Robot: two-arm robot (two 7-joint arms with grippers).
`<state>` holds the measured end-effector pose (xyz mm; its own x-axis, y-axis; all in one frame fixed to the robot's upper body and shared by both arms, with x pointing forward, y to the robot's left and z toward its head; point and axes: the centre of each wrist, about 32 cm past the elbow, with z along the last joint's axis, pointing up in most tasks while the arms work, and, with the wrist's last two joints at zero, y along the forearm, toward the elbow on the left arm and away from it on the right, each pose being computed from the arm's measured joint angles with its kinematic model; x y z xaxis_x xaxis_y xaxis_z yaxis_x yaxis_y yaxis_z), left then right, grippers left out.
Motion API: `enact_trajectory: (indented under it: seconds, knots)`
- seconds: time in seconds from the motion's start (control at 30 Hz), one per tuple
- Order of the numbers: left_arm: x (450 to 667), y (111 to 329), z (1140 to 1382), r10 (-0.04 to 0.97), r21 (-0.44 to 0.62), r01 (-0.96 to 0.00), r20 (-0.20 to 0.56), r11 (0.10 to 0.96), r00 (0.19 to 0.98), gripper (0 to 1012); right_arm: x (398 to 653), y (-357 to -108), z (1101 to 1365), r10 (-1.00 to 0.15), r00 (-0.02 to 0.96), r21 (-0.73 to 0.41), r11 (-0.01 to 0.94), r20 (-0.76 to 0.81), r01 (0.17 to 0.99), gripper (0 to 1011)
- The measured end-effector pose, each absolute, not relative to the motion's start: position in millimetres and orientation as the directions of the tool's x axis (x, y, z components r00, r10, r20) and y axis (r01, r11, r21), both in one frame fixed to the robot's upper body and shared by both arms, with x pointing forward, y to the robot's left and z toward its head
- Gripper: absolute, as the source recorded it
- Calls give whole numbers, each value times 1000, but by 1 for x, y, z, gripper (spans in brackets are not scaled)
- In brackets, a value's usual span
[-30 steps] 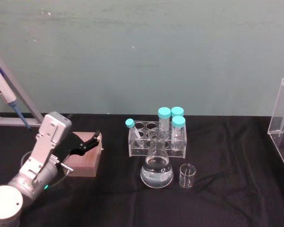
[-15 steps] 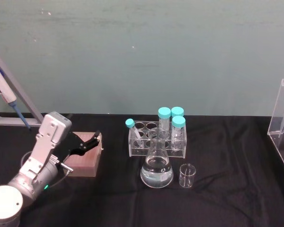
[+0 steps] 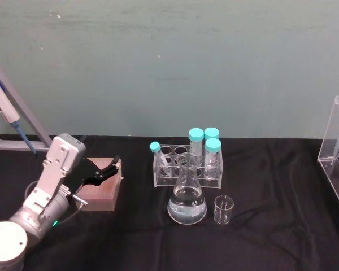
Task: Place the experimental apparatus aside using one hand.
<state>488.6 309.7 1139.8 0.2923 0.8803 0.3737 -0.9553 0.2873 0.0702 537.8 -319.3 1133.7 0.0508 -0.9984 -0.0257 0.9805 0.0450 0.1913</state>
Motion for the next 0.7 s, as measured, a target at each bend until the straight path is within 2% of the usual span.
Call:
enact_trajectory:
  seconds: [0.7]
  knots:
    - [489,310,1140,880,70,-955,374,287,292,1000,539,-320,1134,-998,52,186,45,-33,982,609]
